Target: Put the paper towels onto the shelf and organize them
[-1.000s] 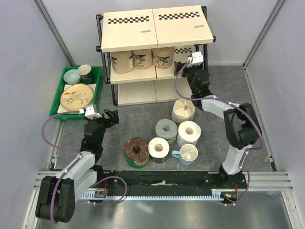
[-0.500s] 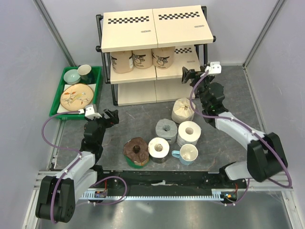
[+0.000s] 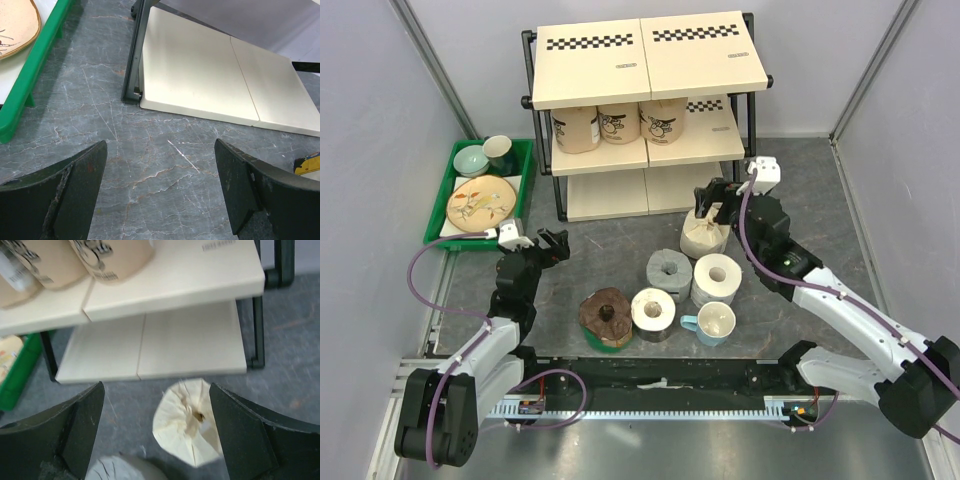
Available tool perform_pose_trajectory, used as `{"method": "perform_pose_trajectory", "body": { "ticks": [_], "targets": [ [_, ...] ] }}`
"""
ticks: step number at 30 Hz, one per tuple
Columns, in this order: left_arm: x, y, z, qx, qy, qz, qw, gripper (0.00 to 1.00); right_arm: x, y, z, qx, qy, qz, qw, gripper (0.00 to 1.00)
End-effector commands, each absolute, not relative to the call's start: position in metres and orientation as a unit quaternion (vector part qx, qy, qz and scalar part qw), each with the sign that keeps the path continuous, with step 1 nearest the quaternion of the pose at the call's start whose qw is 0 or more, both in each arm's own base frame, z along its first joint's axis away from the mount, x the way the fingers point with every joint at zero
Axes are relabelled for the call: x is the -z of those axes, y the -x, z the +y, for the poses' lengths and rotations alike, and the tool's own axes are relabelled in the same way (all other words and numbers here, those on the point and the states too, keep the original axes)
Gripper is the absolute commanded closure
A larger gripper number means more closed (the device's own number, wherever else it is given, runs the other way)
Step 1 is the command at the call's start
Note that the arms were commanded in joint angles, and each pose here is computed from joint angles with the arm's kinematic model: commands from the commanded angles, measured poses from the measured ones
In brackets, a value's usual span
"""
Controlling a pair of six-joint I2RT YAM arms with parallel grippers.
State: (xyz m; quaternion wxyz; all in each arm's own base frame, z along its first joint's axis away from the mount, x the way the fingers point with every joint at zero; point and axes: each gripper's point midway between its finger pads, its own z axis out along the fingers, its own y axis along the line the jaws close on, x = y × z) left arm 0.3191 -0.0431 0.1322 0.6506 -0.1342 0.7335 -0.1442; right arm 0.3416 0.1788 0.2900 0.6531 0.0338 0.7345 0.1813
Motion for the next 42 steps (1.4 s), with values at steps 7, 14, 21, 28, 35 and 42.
{"method": "perform_pose_trajectory", "body": {
  "ticks": [7, 14, 21, 28, 35, 42],
  "targets": [
    [-0.148, -0.325, -0.044, 0.154, 0.142, 0.716, 0.666, 0.05, -0.224, -0.307, 0.151, -0.125, -0.096, 0.833, 0.530, 0.06],
    [-0.148, -0.325, -0.044, 0.154, 0.141, 0.716, 0.666, 0.05, -0.206, -0.295, 0.166, -0.154, -0.062, 0.853, 0.495, 0.07],
    [-0.147, -0.325, -0.044, 0.154, 0.142, 0.717, 0.665, 0.05, -0.199, -0.291, 0.167, -0.136, -0.046, 0.876, 0.461, 0.10],
    [-0.148, -0.325, -0.043, 0.153, 0.142, 0.716, 0.666, 0.05, -0.186, -0.271, 0.128, -0.042, -0.104, 0.904, 0.412, 0.13],
    [-0.148, -0.325, -0.043, 0.153, 0.142, 0.716, 0.666, 0.05, -0.186, -0.247, 0.118, -0.050, -0.121, 0.911, 0.392, 0.14],
    [-0.148, -0.324, -0.043, 0.153, 0.144, 0.715, 0.667, 0.05, -0.171, -0.228, 0.122, -0.072, -0.100, 0.925, 0.359, 0.14]
  ]
}}
